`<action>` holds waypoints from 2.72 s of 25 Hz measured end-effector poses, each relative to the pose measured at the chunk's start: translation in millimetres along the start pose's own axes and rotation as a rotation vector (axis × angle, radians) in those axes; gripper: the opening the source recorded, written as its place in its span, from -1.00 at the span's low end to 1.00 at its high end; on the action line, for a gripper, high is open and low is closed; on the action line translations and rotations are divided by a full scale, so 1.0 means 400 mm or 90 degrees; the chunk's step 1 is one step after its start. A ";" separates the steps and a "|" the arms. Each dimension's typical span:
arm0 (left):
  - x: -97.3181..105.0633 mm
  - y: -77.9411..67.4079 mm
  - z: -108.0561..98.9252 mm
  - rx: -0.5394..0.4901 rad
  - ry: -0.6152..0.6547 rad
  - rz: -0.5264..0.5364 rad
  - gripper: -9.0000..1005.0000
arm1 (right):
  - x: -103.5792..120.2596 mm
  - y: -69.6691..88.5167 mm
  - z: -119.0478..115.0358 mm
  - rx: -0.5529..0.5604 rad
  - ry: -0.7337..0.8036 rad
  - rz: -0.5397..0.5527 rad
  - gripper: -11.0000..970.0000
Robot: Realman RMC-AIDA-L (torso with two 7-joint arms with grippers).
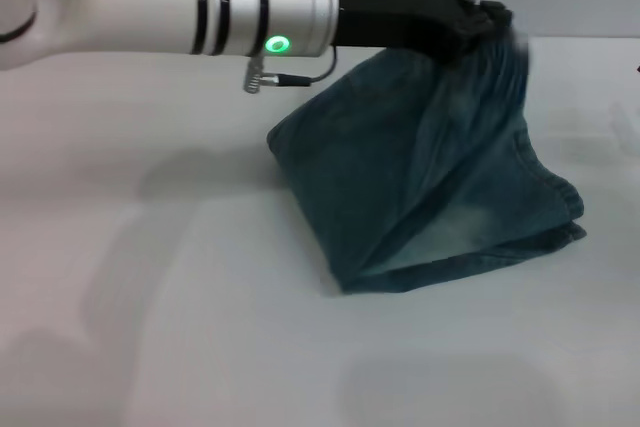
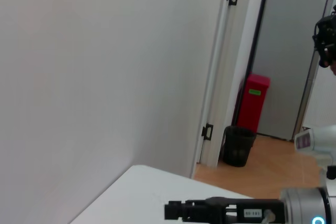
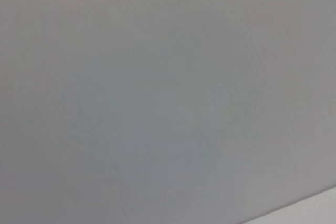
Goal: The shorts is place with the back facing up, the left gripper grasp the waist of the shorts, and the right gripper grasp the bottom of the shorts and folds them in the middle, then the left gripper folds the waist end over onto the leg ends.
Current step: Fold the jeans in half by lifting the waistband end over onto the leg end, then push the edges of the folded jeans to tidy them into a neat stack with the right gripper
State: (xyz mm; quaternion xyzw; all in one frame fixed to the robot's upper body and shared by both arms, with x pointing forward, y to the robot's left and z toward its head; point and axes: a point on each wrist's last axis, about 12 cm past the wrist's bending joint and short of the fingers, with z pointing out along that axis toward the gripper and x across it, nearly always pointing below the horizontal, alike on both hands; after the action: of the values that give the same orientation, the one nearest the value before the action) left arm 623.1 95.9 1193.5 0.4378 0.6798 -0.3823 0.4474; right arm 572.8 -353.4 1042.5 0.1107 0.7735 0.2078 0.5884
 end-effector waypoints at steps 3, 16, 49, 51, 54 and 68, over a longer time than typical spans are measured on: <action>0.000 -0.014 0.022 0.001 -0.008 0.002 -0.73 | -0.001 0.001 0.001 0.000 0.000 -0.003 -0.16; 0.026 -0.009 -0.010 -0.026 -0.088 -0.012 -0.10 | -0.013 0.019 0.011 -0.029 -0.010 -0.043 -0.16; 0.238 0.098 -0.297 -0.346 -0.423 -0.113 0.68 | 0.210 0.322 -0.068 -0.680 0.345 -0.373 -0.16; 0.242 0.100 -0.293 -0.345 -0.418 -0.117 0.68 | 0.211 0.321 -0.068 -0.678 0.352 -0.374 -0.16; 0.245 0.101 -0.290 -0.345 -0.415 -0.121 0.69 | 0.214 0.316 -0.060 -0.659 0.367 -0.379 -0.16; 0.251 0.099 -0.287 -0.346 -0.414 -0.126 0.69 | 0.193 0.348 0.016 -0.600 0.346 -0.434 -0.16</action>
State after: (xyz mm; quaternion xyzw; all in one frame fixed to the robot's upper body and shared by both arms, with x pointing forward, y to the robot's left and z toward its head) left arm 607.3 238.7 1129.1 0.0931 0.6180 -0.3485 0.6985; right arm 546.7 -196.4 1037.1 -0.4686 0.7125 0.3478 0.3896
